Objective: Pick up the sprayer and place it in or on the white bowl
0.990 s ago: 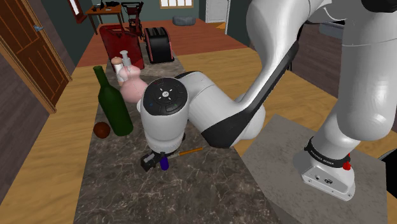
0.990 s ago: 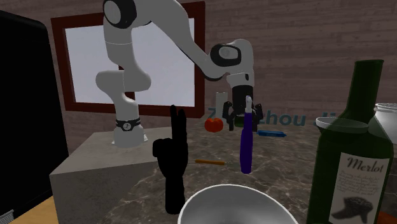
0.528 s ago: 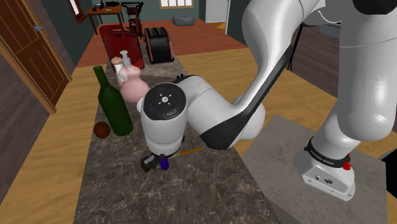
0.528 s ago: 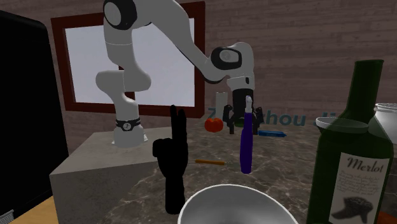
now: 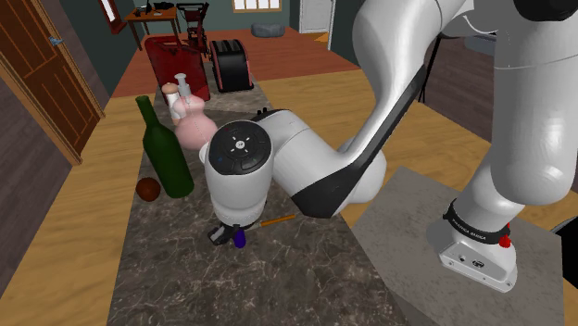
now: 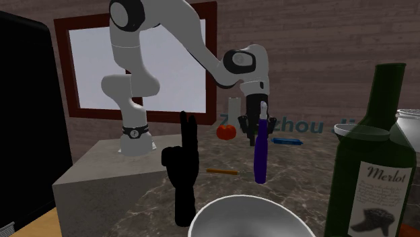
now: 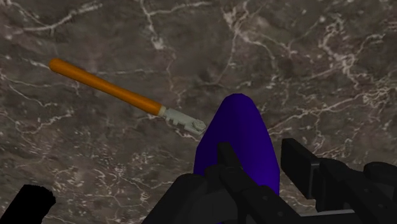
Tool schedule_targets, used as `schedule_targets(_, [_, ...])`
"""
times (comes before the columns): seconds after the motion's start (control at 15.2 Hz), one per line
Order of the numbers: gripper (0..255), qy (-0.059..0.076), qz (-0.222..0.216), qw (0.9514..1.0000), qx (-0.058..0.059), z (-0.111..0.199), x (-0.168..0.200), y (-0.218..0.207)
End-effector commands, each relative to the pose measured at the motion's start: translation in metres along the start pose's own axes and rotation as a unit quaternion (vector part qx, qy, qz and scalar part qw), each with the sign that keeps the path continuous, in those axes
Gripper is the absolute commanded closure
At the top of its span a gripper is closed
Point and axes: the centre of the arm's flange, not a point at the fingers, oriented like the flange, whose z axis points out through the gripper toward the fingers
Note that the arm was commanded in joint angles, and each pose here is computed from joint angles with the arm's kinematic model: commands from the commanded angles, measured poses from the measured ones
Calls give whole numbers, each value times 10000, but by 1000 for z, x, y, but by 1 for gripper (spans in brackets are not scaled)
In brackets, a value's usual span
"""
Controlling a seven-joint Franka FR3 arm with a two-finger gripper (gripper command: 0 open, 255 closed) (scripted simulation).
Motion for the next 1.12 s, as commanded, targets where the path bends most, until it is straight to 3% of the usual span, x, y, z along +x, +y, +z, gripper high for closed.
schedule_targets(0.0, [255, -3, 2, 10000, -6, 1, 0, 0])
schedule_targets(0.26, [255, -3, 2, 10000, -6, 1, 0, 0])
schedule_targets(1.06, [255, -3, 2, 10000, -6, -59, 21, 7])
